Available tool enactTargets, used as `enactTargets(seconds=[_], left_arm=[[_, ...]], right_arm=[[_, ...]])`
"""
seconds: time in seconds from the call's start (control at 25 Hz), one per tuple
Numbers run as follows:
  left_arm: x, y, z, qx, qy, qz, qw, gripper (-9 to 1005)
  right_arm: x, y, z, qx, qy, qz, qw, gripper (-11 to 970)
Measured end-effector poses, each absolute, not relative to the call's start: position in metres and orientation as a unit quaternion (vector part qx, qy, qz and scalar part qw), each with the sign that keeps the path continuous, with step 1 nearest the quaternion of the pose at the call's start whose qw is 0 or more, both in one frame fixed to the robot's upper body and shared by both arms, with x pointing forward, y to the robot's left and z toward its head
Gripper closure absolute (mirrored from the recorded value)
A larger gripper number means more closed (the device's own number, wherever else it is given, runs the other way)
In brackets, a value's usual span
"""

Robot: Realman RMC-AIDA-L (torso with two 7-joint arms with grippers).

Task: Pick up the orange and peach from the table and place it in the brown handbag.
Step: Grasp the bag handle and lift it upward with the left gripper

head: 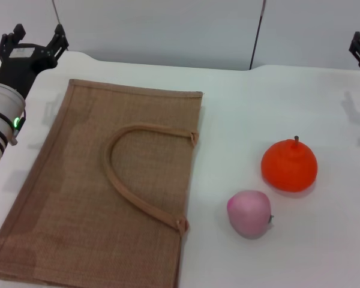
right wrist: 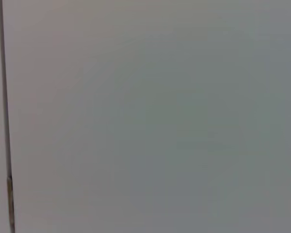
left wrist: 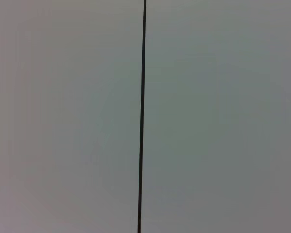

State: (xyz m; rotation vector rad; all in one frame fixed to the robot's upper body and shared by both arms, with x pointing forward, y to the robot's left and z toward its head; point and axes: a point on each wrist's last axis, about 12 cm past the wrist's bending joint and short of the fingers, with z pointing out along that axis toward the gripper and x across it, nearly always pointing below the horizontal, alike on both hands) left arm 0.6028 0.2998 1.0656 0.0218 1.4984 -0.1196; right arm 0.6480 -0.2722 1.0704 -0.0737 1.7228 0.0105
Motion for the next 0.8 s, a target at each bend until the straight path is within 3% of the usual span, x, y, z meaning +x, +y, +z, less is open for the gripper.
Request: enactTargets(seconds=[0.52, 0.8], left_arm=[[0.603, 0.301, 1.066, 0.005, 0.679, -0.055, 0.732, 123], [0.6, 0.29, 1.068, 0.037, 0.672, -0.107, 0.732, 125]], right_arm=[[0.65, -0.271, 1.072, -0.034, 0.758, 0.005, 0.652, 192], [0.648, -0.276, 1.069, -0.033, 0.761, -0.003, 0.648, 191]])
